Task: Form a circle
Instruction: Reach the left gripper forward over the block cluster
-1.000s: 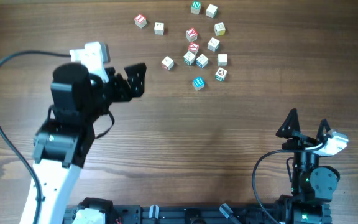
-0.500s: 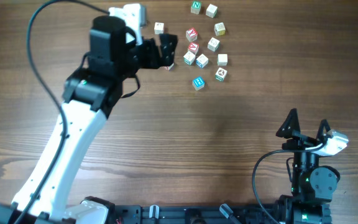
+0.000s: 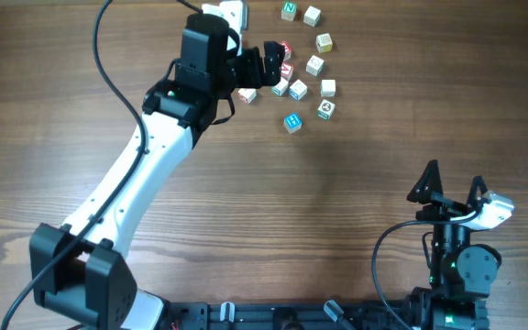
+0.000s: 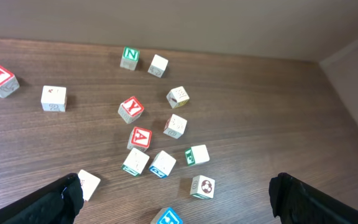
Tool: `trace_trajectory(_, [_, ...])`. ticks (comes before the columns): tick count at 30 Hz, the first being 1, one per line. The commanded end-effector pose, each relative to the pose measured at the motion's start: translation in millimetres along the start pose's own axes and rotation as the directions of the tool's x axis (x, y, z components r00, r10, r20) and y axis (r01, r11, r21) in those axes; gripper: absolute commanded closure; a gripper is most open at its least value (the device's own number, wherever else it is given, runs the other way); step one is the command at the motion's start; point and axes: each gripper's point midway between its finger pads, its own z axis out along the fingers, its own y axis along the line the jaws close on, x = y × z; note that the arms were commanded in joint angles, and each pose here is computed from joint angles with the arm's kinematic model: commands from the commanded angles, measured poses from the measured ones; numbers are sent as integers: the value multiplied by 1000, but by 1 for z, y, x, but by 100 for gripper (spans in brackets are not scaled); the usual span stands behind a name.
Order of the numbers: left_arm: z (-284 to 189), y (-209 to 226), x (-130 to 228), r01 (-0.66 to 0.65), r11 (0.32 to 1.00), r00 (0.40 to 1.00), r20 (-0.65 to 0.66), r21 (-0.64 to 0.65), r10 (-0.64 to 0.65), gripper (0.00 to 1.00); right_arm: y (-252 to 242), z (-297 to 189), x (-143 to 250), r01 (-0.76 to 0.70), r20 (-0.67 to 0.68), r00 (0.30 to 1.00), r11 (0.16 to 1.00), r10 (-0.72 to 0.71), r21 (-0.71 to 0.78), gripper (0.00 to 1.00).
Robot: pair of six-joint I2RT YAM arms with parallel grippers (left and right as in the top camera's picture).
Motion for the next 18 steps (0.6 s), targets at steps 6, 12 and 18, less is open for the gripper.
trace_trajectory(6, [37,8,5,-21,1000,1000,5,-5,21,0,2,0,-1,16,6,1000,1000,-16,-15,0])
trace_trajectory(12, [81,10,17,-26,998,1000,15,62,25,0,2,0,-1,16,6,1000,1000,-16,-15,0])
trace_trajectory(18, [122,21,31,-41,996,998,50,78,37,0,2,0,-1,16,6,1000,1000,-16,-15,0])
